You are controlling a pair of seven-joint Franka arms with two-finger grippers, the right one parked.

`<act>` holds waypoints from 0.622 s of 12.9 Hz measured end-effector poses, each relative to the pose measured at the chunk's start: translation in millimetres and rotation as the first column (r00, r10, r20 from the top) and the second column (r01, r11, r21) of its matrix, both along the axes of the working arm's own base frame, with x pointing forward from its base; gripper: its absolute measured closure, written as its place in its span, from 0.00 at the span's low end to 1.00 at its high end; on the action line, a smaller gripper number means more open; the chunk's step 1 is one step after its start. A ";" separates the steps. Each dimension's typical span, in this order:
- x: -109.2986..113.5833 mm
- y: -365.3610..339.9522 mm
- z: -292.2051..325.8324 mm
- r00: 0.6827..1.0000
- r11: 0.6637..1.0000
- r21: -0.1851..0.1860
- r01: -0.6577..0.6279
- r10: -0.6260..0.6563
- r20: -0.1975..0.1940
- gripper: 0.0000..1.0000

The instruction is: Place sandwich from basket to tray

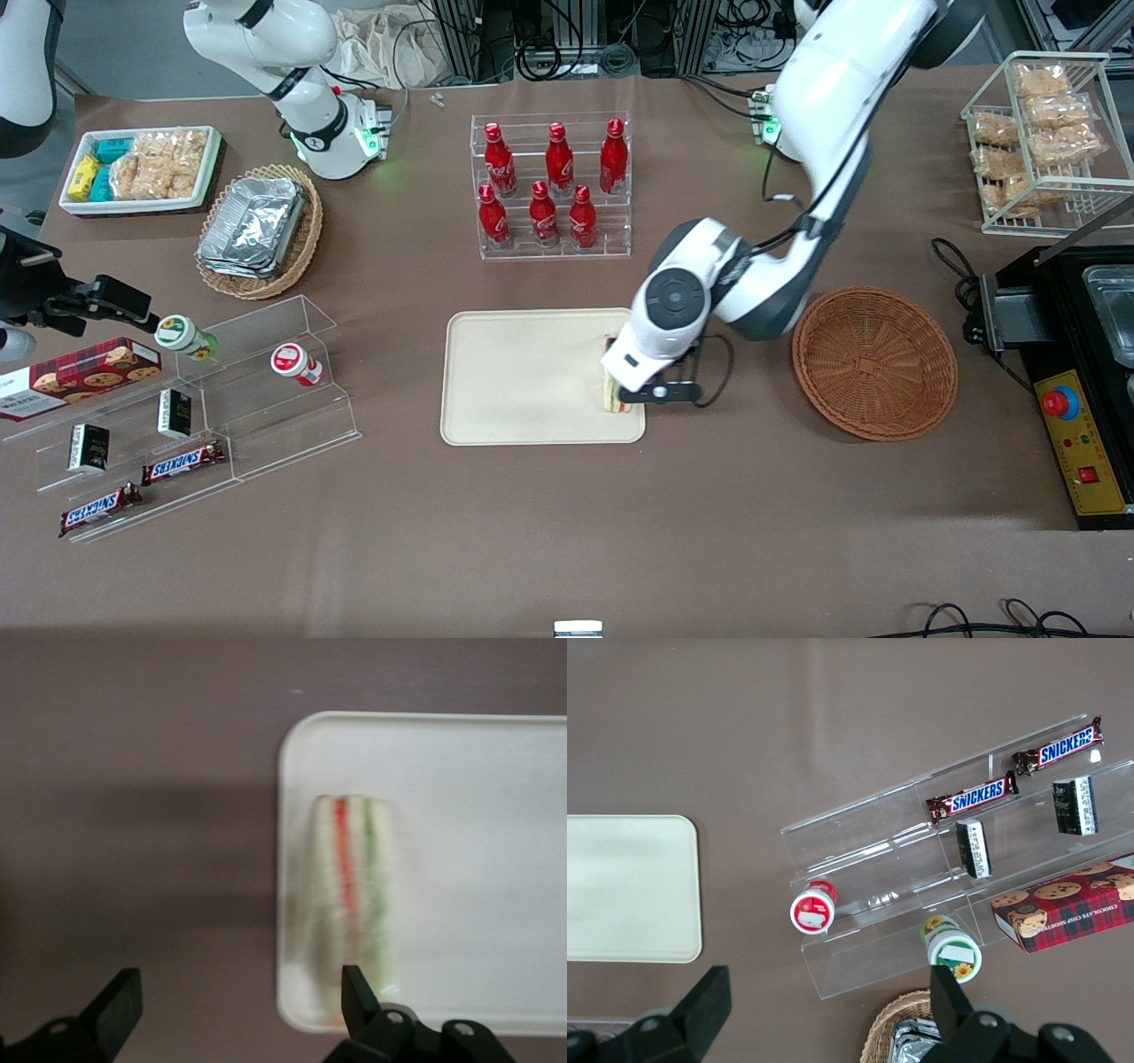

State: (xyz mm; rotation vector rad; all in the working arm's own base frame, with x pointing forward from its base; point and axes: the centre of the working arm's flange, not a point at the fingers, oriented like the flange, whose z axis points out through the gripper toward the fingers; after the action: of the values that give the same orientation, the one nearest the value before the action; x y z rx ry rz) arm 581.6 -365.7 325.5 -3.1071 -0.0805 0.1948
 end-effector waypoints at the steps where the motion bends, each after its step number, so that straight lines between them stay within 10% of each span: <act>1: 9.5 29.6 23.6 1.000 1.000 0.015 -0.012 0.012 -0.009 0.00; 8: 32.3 206.3 134.6 0.993 0.995 0.031 0.099 -0.097 -0.065 0.00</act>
State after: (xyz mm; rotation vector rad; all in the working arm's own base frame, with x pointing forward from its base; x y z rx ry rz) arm 613.9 -159.4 460.1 -3.0584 0.0694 0.2863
